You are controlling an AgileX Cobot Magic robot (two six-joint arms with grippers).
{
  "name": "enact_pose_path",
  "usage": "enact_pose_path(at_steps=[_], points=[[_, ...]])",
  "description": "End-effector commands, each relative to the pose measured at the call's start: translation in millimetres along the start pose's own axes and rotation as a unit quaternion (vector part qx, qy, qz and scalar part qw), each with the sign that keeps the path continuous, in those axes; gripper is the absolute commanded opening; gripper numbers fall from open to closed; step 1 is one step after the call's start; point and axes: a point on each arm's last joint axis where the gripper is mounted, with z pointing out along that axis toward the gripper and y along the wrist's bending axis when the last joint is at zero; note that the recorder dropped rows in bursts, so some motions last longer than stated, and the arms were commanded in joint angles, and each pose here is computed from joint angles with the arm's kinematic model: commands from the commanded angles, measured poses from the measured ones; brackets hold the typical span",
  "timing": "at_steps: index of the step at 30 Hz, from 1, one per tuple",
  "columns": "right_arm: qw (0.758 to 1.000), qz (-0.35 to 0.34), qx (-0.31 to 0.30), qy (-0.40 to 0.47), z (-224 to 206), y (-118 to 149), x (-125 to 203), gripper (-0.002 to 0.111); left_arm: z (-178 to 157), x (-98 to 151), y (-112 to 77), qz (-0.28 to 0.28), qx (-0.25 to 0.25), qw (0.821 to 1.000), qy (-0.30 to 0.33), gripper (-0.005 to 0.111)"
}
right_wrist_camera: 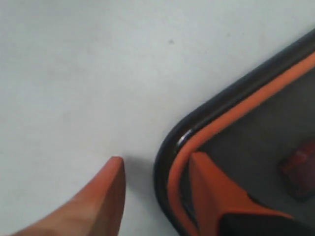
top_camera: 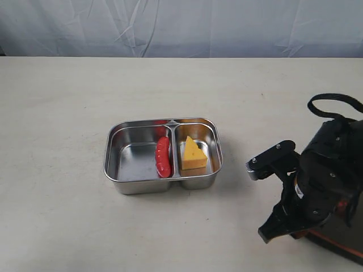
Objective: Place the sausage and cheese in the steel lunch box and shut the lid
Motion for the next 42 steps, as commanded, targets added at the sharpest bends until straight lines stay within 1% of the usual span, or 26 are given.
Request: enact_pose_path(at_steps=[1, 4, 6, 7, 12, 14, 16, 17, 18, 20, 21, 22, 23, 24, 25, 26, 28, 31, 34, 36, 37, 39, 40, 41, 42], points=[[1.000, 0.005, 0.006, -0.002, 12, 0, -7, 0.036, 0, -1, -0.5, -0.005, 0.004, 1.000, -0.006, 0.000], [1.000, 0.002, 0.008, 0.015, 19, 1, -6, 0.018, 0, -1, -0.5, -0.005, 0.004, 1.000, -0.006, 0.000], [1.000, 0.003, 0.008, 0.015, 20, 1, -6, 0.003, 0, -1, -0.5, -0.005, 0.004, 1.000, -0.006, 0.000], [1.000, 0.003, 0.008, 0.014, 20, 1, -6, -0.001, 0, -1, -0.5, -0.005, 0.004, 1.000, -0.006, 0.000], [1.000, 0.012, 0.008, 0.011, 18, 1, -7, -0.001, 0, -1, -0.5, -0.005, 0.004, 1.000, -0.006, 0.000], [1.000, 0.029, 0.003, -0.005, 6, 0, -5, -0.001, 0, -1, -0.5, -0.005, 0.004, 1.000, -0.006, 0.000], [0.997, 0.062, -0.015, -0.053, -21, -2, -8, -0.001, 0, -1, -0.5, -0.005, 0.004, 1.000, -0.006, 0.000], [0.990, 0.082, -0.033, -0.106, -48, -4, -8, -0.001, 0, -1, -0.5, -0.005, 0.004, 1.000, -0.006, 0.000], [0.986, 0.088, -0.043, -0.138, -64, -6, -7, -0.001, 0, -1, -0.5, -0.005, 0.004, 1.000, -0.006, 0.000], [0.952, 0.104, -0.104, -0.267, -127, -8, 2, -0.001, 0, -1, -0.5, -0.005, 0.004, 1.000, -0.006, 0.000], [0.937, 0.104, -0.129, -0.307, -148, -8, 9, -0.001, 0, -1, -0.5, -0.005, 0.004, 1.000, -0.006, 0.000], [0.916, 0.100, -0.161, -0.353, -171, -7, 21, -0.001, 0, -1, -0.5, -0.005, 0.004, 1.000, -0.006, 0.000], [0.900, 0.097, -0.187, -0.382, -185, -5, 30, -0.001, 0, -1, -0.5, -0.005, 0.004, 1.000, -0.006, 0.000], [0.880, 0.083, -0.218, -0.413, -200, -3, 44, -0.001, 0, -1, -0.5, -0.005, 0.004, 1.000, -0.006, 0.000], [0.868, 0.060, -0.233, -0.435, -209, 0, 54, -0.001, 0, -1, -0.5, -0.005, 0.004, 1.000, -0.006, 0.000], [0.858, 0.041, -0.251, -0.446, -216, 3, 63, -0.001, 0, -1, -0.5, -0.005, 0.004, 1.000, -0.006, 0.000], [0.845, 0.037, -0.278, -0.455, -224, 5, 78, -0.001, 0, -1, -0.5, -0.005, 0.004, 1.000, -0.006, 0.000], [0.849, 0.028, -0.296, -0.438, -224, 8, 84, -0.001, 0, -1, -0.5, -0.005, 0.004, 1.000, -0.006, 0.000], [0.855, 0.003, -0.309, -0.417, -222, 13, 88, -0.001, 0, -1, -0.5, -0.005, 0.004, 1.000, -0.006, 0.000], [0.852, -0.012, -0.327, -0.409, -223, 17, 90, -0.001, 0, -1, -0.5, -0.005, 0.004, 1.000, -0.006, 0.000], [0.849, -0.019, -0.335, -0.407, -224, 18, 91, -0.001, 0, -1, -0.2, 0.003, 0.002, 1.000, -0.007, 0.000], [0.840, -0.033, -0.357, -0.408, -226, 22, 93, -0.001, -1, -3, 2.1, 0.049, -0.011, 0.999, -0.018, 0.000], [0.834, -0.036, -0.369, -0.409, -228, 24, 93, -0.001, -1, -5, 2.6, 0.057, -0.014, 0.998, -0.026, 0.000], [0.828, -0.039, -0.378, -0.412, -230, 25, 94, -0.001, -1, -8, 2.2, 0.042, -0.012, 0.998, -0.042, 0.000], [0.822, -0.043, -0.387, -0.417, -232, 26, 94, -0.001, -1, -12, 1.0, -0.003, -0.004, 0.998, -0.064, 0.000]])
